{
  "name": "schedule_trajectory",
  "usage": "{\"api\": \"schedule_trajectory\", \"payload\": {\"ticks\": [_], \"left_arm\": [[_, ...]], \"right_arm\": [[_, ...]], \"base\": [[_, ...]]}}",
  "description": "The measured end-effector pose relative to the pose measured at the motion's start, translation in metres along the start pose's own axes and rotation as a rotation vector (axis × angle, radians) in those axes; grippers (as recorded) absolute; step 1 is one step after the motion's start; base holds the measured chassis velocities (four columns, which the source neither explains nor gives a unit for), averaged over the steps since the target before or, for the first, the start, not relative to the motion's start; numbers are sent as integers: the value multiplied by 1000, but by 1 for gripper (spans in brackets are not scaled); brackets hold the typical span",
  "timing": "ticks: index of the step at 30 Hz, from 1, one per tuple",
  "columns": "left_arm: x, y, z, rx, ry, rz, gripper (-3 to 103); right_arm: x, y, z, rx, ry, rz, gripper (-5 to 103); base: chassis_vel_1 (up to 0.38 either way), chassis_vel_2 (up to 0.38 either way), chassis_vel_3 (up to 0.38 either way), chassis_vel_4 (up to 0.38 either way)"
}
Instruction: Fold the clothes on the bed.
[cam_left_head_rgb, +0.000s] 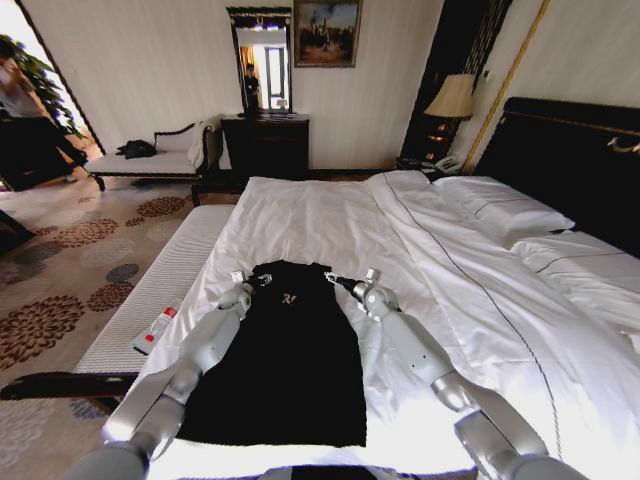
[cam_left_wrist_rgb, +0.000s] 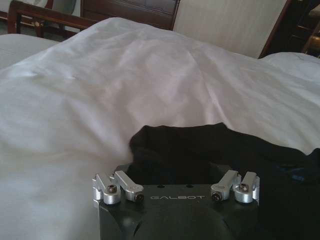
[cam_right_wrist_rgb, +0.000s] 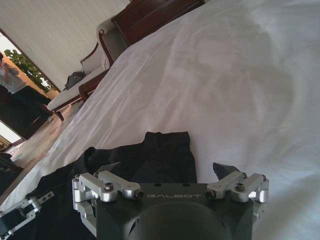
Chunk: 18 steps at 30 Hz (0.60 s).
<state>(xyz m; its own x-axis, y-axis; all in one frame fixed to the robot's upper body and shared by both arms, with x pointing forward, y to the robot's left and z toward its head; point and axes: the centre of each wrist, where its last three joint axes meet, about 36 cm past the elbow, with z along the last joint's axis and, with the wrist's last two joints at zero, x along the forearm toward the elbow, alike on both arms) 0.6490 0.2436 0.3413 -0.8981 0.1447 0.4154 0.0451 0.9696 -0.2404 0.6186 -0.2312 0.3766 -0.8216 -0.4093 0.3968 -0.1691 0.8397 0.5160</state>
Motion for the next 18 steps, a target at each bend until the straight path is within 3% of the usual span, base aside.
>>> {"api": "schedule_trajectory", "payload": {"ticks": [8, 12, 13, 17, 18], "left_arm": [[-4, -2, -2, 8, -16, -8, 77], [-6, -3, -7, 22, -28, -11, 56], [-6, -3, -7, 22, -28, -11, 56], [-7, -2, -8, 25, -29, -15, 39], [-7, -2, -8, 25, -29, -15, 39]], "right_arm": [[-8, 1, 4, -6, 6, -5, 100], [-18, -2, 5, -6, 2, 3, 102], [-18, -2, 5, -6, 2, 3, 102], [-31, -7, 8, 24, 17, 13, 88], [-31, -7, 8, 24, 17, 13, 88]], "base": [[0, 0, 0, 0], [0, 0, 0, 0], [0, 0, 0, 0], [0, 0, 0, 0], [0, 0, 0, 0]]}}
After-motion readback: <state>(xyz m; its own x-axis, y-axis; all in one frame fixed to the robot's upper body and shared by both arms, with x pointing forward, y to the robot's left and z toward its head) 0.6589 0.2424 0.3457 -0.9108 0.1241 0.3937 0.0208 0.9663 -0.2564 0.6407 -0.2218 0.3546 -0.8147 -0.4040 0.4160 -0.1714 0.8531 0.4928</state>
